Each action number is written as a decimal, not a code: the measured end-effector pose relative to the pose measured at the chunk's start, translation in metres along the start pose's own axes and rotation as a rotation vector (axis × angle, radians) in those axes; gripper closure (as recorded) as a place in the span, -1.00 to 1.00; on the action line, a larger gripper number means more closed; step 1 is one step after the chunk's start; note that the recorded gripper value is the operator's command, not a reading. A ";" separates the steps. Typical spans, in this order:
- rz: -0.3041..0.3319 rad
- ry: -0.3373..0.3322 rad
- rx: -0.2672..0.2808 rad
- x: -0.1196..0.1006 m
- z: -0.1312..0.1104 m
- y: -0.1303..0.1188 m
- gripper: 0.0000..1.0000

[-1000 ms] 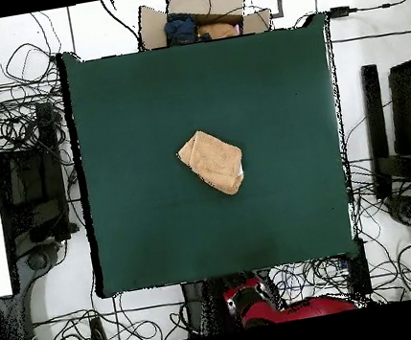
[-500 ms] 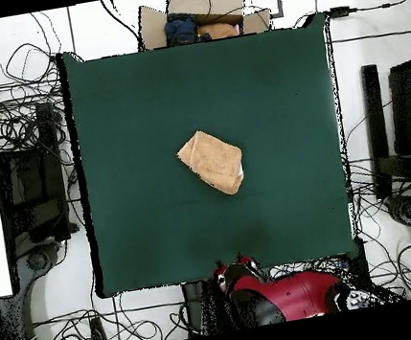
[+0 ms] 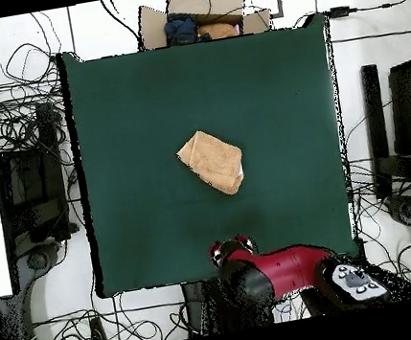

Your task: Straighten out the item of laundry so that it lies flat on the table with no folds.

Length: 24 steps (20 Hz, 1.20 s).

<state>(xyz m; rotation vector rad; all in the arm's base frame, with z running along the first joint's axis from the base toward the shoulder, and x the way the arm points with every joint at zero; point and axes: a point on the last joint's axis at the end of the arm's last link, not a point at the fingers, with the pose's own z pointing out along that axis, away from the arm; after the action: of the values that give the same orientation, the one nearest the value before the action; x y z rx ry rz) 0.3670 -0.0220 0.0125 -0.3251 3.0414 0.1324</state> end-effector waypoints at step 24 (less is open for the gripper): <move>0.097 0.075 0.070 -0.105 0.051 -0.039 -1.00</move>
<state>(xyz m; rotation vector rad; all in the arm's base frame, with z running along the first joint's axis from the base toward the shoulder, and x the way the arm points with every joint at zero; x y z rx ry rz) 0.4812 -0.0336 -0.0320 -0.1816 3.1279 0.0201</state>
